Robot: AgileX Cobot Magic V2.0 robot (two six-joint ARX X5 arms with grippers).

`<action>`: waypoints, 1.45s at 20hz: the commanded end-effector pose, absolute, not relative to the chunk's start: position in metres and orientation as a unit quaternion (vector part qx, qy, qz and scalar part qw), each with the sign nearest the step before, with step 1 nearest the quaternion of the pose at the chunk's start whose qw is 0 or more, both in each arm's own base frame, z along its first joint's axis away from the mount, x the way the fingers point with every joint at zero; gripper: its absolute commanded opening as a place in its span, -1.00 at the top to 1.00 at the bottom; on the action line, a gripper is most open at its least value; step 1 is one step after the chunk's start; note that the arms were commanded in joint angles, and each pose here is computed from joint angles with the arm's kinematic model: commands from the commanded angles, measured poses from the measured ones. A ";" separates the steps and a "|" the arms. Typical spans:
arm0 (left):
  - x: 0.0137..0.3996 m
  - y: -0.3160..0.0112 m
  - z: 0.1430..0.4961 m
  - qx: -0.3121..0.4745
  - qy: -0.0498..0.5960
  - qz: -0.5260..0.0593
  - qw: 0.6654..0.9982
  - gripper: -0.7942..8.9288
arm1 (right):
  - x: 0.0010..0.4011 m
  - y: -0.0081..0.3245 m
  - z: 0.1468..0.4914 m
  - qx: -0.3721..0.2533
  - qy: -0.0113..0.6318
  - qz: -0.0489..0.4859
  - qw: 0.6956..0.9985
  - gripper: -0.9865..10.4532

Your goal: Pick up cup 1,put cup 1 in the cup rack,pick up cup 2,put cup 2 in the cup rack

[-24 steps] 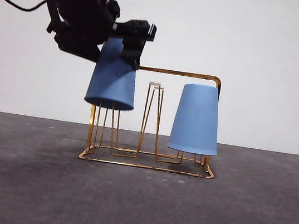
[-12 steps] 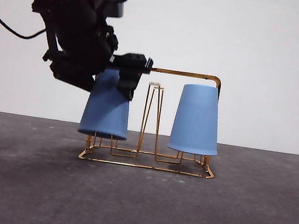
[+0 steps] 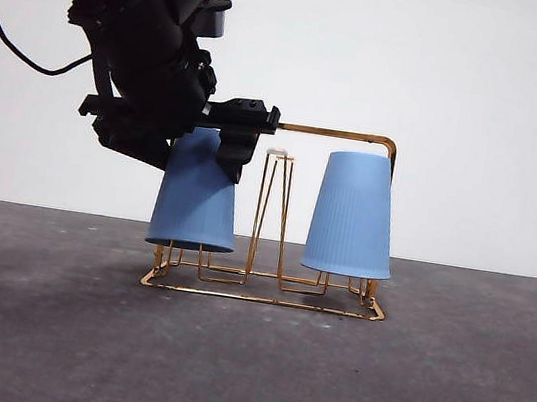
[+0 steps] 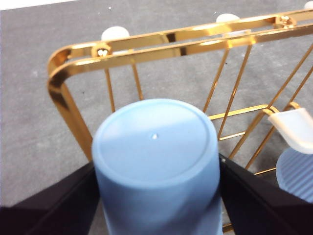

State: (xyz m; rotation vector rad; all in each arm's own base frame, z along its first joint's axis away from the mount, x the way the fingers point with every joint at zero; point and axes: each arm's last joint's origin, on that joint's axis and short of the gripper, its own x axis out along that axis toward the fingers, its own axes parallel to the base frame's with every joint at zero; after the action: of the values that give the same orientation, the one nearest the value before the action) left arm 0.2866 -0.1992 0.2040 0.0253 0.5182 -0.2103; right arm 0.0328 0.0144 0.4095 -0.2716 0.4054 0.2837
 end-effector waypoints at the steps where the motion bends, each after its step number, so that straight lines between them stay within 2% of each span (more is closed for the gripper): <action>1: 0.277 -0.193 0.167 0.042 0.351 -0.086 0.932 0.82 | 0.033 0.014 0.410 -0.132 0.196 0.140 0.962 0.45; 2: 0.276 -0.192 0.166 0.043 0.356 -0.083 0.930 0.69 | 0.033 0.014 0.410 -0.133 0.196 0.140 0.961 0.45; 4: 0.274 -0.190 0.166 0.041 0.366 -0.079 0.926 0.15 | 0.033 0.014 0.410 -0.135 0.196 0.141 0.961 0.45; 5: 0.274 -0.190 0.166 0.043 0.368 -0.078 0.925 -0.06 | 0.033 0.014 0.410 -0.135 0.196 0.141 0.961 0.45; 10: 0.271 -0.188 0.169 0.046 0.373 -0.077 0.923 -0.11 | 0.033 0.014 0.410 -0.136 0.196 0.141 0.961 0.45; 11: 0.271 -0.188 0.170 0.045 0.373 -0.077 0.924 -0.24 | 0.033 0.014 0.410 -0.136 0.196 0.141 0.961 0.45; 13: 0.269 -0.187 0.173 0.046 0.376 -0.078 0.922 -0.33 | 0.033 0.014 0.410 -0.137 0.196 0.141 0.961 0.45; 20: 0.255 -0.178 0.192 0.051 0.395 -0.087 0.913 -0.33 | 0.032 0.014 0.410 -0.137 0.197 0.141 0.960 0.45; 25: 0.220 -0.166 0.222 0.067 0.439 -0.120 0.888 -0.33 | 0.033 0.014 0.410 -0.135 0.198 0.144 0.960 0.45; 29: 0.180 -0.154 0.254 0.065 0.450 -0.174 0.873 -0.32 | 0.031 0.017 0.409 -0.127 0.209 0.191 0.951 0.45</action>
State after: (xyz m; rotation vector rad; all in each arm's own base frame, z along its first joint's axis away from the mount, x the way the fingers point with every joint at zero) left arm 0.1821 -0.1540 0.2522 0.1454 0.9453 -0.3598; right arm 0.0315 0.0169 0.4085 -0.2620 0.4278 0.3832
